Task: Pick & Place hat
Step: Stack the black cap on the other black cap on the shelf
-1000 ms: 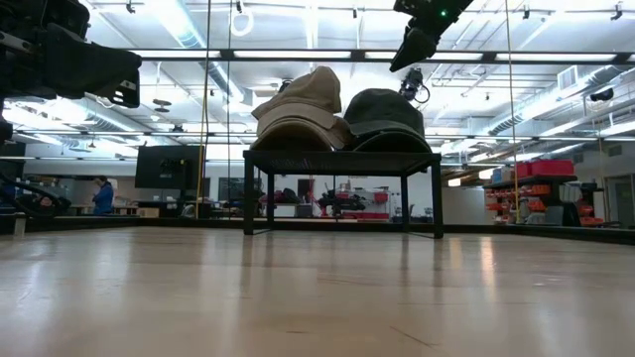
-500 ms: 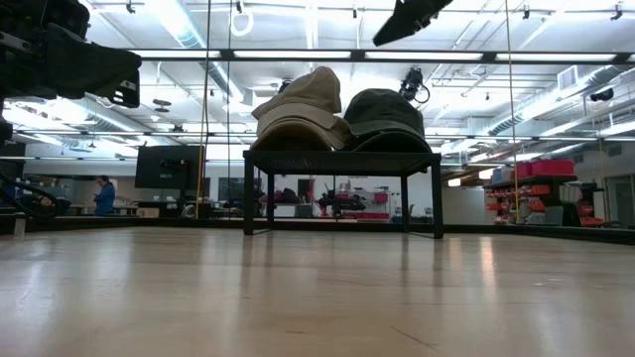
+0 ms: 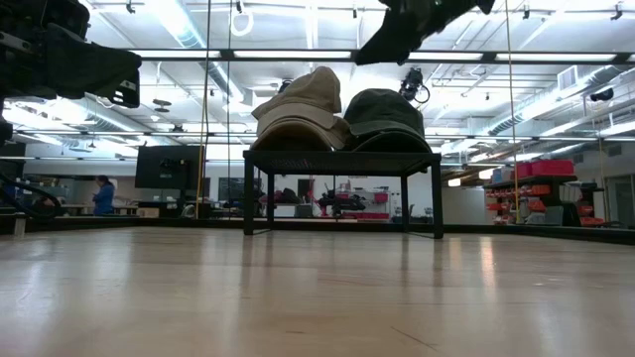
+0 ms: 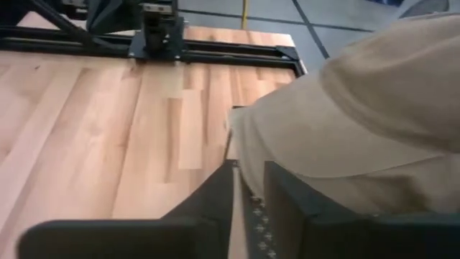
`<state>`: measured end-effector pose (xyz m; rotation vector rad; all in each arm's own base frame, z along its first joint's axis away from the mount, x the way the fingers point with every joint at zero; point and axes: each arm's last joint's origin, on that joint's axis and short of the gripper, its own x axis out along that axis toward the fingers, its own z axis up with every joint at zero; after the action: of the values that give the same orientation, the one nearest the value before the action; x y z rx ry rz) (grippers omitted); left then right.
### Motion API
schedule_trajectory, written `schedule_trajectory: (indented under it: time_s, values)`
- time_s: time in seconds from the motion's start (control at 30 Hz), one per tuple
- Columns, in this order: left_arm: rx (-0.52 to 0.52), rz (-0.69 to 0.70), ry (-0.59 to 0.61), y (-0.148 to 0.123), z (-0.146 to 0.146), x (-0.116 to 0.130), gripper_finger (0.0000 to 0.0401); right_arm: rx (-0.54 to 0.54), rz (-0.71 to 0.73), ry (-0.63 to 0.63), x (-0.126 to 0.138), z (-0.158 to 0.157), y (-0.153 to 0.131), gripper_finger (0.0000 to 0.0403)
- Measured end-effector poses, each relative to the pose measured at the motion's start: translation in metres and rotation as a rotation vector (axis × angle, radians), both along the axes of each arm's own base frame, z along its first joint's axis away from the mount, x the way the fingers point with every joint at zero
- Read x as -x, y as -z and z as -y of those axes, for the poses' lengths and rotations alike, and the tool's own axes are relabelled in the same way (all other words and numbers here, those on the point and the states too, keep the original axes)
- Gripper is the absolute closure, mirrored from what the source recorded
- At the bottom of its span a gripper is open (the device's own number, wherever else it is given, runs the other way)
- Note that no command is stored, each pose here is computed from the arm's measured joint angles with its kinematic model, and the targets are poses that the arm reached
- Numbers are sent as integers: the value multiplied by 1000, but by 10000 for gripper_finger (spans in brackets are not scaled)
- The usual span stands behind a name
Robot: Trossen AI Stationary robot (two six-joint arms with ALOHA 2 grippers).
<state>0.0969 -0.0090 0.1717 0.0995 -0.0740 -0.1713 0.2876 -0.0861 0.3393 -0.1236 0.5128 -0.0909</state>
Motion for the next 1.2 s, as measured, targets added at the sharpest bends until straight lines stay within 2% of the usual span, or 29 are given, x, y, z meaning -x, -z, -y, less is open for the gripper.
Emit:
schedule_trajectory:
  time_s: [0.23, 0.57, 0.73, 1.0, 1.2]
  values:
    - [0, 0, 0, 0, 0, 0, 367, 13, 47, -78, 2, -25, 31, 397]
    - [0, 0, 0, 0, 0, 0, 367, -27, 38, -106, 14, -43, 56, 401]
    - [0, 0, 0, 0, 0, 0, 367, 23, 69, 7, 18, -34, 33, 401]
    - [0, 1, 0, 0, 0, 0, 367, 109, 88, 177, 21, 0, -24, 402]
    - [0, 1, 0, 0, 0, 0, 367, 147, 70, 228, 14, 21, -50, 403]
